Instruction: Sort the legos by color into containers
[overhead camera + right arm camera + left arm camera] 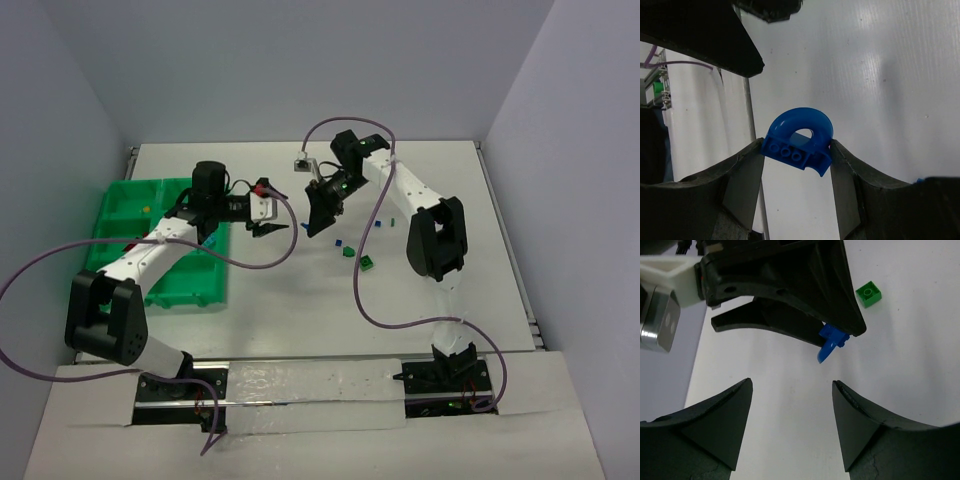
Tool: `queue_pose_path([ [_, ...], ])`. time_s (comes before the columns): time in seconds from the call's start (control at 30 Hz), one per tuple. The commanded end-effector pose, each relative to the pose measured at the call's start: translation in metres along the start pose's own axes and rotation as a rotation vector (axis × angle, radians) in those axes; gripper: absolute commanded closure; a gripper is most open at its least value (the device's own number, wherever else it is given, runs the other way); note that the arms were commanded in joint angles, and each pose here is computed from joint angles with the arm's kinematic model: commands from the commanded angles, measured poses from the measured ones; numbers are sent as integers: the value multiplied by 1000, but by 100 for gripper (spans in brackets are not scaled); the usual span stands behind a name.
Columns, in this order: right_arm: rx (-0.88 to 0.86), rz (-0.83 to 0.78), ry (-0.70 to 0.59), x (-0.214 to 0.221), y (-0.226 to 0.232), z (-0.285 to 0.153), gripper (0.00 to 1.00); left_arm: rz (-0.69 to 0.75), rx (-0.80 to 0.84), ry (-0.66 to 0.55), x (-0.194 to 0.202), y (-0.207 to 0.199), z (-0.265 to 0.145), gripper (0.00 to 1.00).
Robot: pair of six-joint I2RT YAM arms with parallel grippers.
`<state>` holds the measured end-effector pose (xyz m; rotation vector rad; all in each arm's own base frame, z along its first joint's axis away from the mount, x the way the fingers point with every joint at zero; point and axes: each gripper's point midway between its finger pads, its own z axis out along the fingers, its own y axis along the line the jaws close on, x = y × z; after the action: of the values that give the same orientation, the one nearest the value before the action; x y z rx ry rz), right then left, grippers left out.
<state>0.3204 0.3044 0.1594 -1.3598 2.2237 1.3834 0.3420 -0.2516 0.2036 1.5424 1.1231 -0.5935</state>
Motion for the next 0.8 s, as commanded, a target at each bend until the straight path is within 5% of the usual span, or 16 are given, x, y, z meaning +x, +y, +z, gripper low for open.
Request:
queue_pose_path([
  [0.0,-13,-48,-19,-12,15,-5,48,216,49,-72,-23,-3,2,26],
  [0.77,-22,-68,-28,-24,27,3,49,231,268,-156,-30,-32,29,42],
])
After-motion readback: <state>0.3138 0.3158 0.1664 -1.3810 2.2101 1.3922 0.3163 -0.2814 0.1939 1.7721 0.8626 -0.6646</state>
